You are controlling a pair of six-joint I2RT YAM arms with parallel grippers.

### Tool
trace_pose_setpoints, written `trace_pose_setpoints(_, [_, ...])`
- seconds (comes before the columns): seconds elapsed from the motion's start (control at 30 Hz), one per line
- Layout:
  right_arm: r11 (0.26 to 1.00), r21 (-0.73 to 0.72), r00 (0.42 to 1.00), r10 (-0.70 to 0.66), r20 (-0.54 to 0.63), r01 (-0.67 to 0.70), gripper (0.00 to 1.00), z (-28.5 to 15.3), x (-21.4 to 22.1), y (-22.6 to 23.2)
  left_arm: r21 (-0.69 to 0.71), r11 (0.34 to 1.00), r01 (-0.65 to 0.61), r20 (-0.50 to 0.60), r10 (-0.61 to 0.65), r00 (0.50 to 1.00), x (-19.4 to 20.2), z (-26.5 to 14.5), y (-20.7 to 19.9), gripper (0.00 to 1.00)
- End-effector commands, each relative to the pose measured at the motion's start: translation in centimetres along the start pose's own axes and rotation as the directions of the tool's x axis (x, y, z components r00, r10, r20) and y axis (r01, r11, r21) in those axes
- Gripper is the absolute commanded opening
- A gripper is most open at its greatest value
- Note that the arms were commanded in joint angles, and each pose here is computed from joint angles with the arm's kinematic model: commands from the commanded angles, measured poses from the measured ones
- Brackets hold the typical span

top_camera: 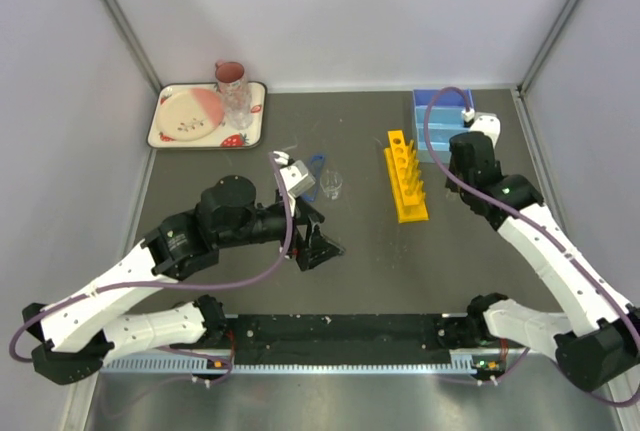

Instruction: Organize the chemistry lab equipment

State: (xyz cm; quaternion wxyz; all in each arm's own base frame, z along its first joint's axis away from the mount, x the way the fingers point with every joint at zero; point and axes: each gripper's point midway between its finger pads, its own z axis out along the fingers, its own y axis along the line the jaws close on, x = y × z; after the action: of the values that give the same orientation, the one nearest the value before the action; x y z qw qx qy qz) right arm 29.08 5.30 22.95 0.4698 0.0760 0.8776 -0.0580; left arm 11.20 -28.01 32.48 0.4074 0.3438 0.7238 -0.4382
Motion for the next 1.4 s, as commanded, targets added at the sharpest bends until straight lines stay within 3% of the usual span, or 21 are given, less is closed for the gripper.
trace_pose_setpoints(0.0, [0.996,-0.043,0.996,0.077,0.046,-0.075,0.18,1.4,-1.4,1.0,0.022,1.000,-0.019,0.034,0.018,0.999,-0.5,-0.1,-0.2,0.99])
trace_pose_setpoints(0.5, [0.994,-0.086,0.997,0.071,-0.014,-0.072,0.18,5.7,-0.1,4.2,0.008,1.000,-0.018,0.017,0.018,1.000,-0.1,0.0,0.8,0.99])
trace_pose_setpoints(1.37, [0.991,-0.116,0.995,0.057,-0.076,-0.066,0.18,7.9,2.6,5.7,0.012,1.000,-0.005,0.018,0.005,1.000,0.1,-0.2,1.4,0.99])
